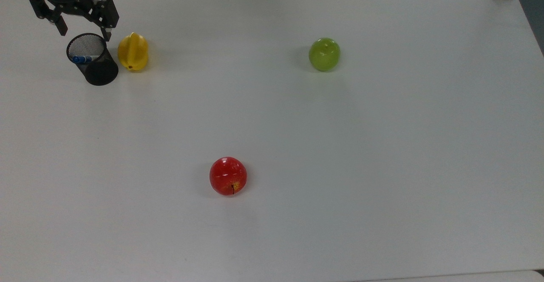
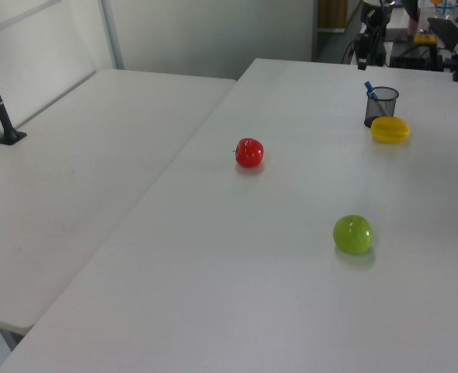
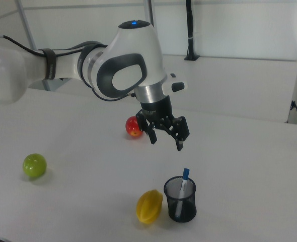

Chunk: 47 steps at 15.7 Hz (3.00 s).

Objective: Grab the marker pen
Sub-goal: 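Lower the gripper into the cup and close on the white marker, then lift the white marker up out of the pen cup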

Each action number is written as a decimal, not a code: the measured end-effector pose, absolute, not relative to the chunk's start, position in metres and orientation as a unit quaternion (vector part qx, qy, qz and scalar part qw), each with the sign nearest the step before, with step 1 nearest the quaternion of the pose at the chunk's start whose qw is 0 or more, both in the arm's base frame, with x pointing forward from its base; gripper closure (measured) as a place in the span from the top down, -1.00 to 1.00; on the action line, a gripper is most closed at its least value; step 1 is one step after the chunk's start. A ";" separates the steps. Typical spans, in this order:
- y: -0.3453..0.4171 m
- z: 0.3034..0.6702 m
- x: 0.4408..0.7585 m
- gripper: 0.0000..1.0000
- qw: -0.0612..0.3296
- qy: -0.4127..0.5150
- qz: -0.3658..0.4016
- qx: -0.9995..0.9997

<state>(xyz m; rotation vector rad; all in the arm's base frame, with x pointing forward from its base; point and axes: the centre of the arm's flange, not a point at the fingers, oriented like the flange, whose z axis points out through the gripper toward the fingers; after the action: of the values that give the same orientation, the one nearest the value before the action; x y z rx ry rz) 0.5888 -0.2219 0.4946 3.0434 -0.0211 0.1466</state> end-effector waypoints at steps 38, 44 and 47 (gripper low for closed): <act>-0.276 0.419 0.592 -0.61 0.051 0.038 0.029 0.998; -0.276 0.422 0.593 -0.61 0.050 0.043 0.033 0.997; -0.275 0.438 0.595 -0.61 0.042 0.035 0.054 0.997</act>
<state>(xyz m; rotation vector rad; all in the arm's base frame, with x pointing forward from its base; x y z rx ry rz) 0.5952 -0.2750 0.4377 3.0510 0.1080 0.1656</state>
